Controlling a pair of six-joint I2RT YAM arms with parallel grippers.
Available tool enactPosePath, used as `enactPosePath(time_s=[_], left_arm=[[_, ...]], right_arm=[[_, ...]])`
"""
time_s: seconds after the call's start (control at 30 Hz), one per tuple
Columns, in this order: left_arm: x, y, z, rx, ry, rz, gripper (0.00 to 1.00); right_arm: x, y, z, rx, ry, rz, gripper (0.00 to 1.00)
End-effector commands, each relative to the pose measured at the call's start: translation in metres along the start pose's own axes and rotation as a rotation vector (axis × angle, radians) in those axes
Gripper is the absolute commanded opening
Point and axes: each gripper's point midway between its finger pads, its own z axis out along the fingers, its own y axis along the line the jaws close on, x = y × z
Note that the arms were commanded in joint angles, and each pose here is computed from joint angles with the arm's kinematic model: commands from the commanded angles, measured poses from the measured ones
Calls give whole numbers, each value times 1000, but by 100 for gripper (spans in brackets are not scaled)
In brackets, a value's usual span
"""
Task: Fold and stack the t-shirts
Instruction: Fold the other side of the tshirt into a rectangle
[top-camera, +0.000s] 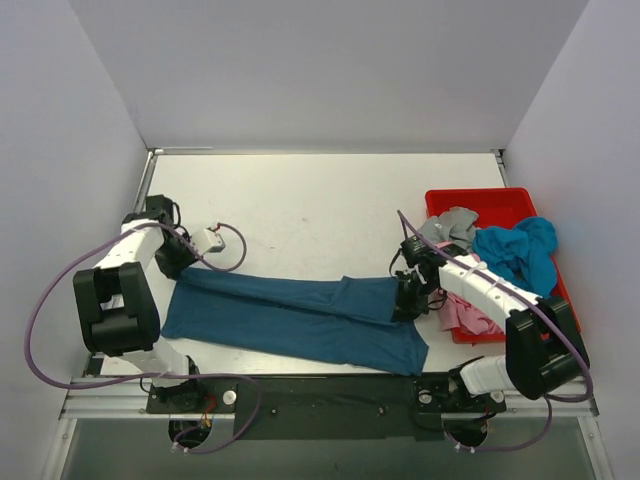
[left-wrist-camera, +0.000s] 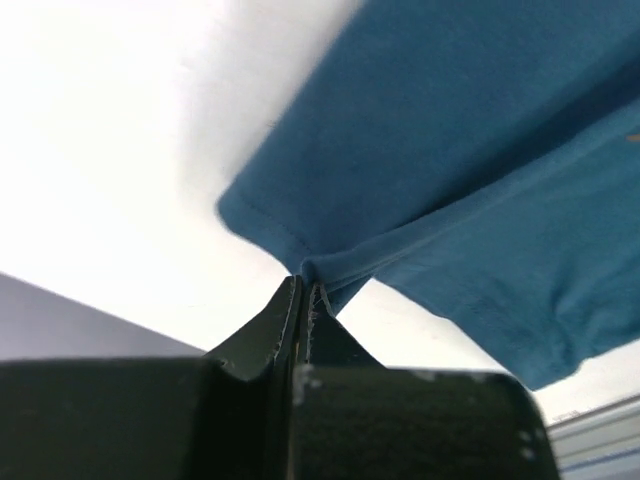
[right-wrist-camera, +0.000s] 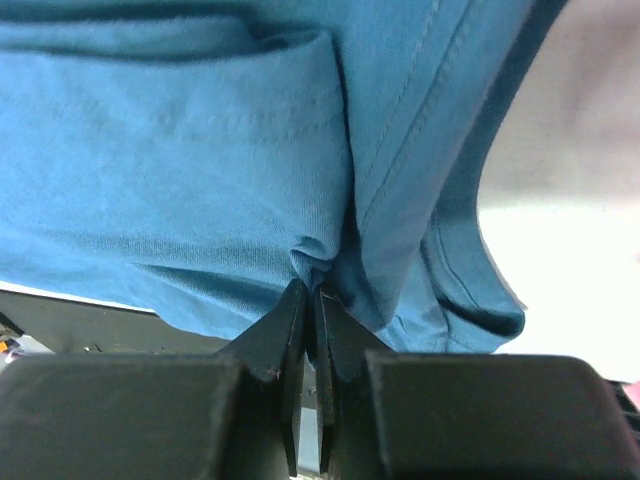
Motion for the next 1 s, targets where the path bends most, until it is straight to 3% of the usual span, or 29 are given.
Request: enactPosePath(time_s=[0.0,0.2,0.3,0.6,0.73,0.97], left_arm=[[-32,58,-33,-193,-91,3,0],[-81,119,-74,-415,-290,-70,0],[-93,128,-73,-432,-318,-49,0],[-40,75,-11,-254,-134,59,0],[-25,71,13,-257,-59,141,0],[-19,72,21,-240,-16,203,0]], right_arm=[[-16,5,-38,43,-123,-16,0],[-49,28,-87,2,-288,-16,0],[-44,30,-83,2,-252,-13,0],[34,21,-14,47,-26,4,0],[46,0,16,123,35,23,0],[52,-4,27,134,74,18,0]])
